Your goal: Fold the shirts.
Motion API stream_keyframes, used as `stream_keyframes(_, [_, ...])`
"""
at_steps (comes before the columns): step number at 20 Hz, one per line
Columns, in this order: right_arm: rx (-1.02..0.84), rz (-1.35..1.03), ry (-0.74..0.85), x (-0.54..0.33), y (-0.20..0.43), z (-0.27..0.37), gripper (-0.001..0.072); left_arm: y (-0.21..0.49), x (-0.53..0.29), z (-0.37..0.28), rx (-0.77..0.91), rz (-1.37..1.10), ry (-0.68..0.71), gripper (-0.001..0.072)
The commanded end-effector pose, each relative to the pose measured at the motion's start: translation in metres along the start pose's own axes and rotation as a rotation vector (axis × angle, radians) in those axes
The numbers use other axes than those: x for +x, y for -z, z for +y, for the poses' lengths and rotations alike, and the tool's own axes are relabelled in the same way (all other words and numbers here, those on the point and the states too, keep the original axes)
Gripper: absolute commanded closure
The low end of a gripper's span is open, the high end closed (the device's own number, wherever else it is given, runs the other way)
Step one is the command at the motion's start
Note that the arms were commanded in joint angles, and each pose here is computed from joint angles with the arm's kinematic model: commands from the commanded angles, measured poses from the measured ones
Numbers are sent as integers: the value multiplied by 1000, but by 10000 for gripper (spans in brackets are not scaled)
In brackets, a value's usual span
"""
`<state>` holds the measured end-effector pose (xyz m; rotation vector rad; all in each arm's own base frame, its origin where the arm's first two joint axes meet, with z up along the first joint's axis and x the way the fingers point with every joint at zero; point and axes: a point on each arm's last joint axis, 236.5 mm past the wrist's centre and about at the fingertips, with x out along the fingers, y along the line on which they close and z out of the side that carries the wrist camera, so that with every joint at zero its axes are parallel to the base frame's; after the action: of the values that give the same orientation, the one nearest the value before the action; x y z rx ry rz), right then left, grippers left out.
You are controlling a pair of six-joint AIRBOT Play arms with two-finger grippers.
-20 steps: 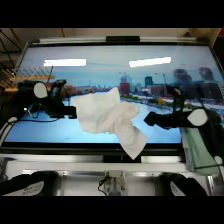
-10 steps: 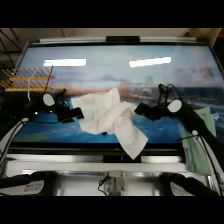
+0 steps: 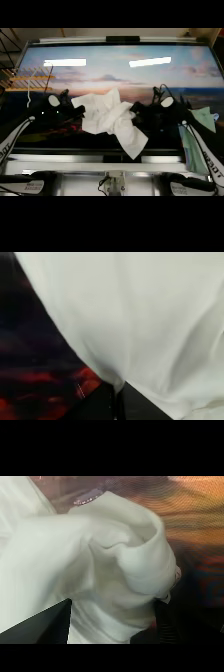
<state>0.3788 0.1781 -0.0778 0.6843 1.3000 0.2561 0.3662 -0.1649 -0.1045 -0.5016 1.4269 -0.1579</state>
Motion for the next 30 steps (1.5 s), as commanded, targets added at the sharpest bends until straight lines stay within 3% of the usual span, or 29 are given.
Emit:
stream_keyframes(1, [61, 34, -44, 7, 6, 7, 83, -12, -6, -8, 16, -37, 18, 675])
stream_keyframes(2, [85, 38, -63, 8, 6, 11, 136, -16, -10, -12, 25, -50, 25, 675])
stream_keyframes(4, [127, 52, -106, 10, 8, 20, 318, -26, -21, -22, 40, -85, 43, 675])
stream_keyframes(5, [133, 60, -142, 12, 9, 27, 440, -31, -28, -28, 48, -103, 52, 675])
stream_keyframes(6, [129, 62, -177, 11, 8, 35, 617, -36, -34, -33, 57, -121, 61, 675])
stream_keyframes(7, [105, 58, -213, 8, 7, 43, 639, -41, -42, -39, 80, -142, 71, 675])
stream_keyframes(12, [-263, -1, -243, -54, -16, 79, 640, -82, -139, -88, 335, -366, 135, 677])
stream_keyframes(16, [-699, -346, -93, -204, -69, 130, 640, -107, -348, -151, 628, -856, 89, 677])
stream_keyframes(19, [-866, -732, -60, -353, -64, 191, 640, -56, -518, -193, 671, -1209, 191, 677])
stream_keyframes(22, [-968, -960, -88, -446, -7, 228, 640, 18, -615, -202, 723, -1423, 260, 677])
stream_keyframes(26, [-932, -1008, -40, -483, 47, 213, 639, 73, -623, -185, 762, -1386, 240, 677])
stream_keyframes(30, [-820, -732, 202, -438, 50, 137, 639, 56, -555, -149, 745, -1131, 64, 676])
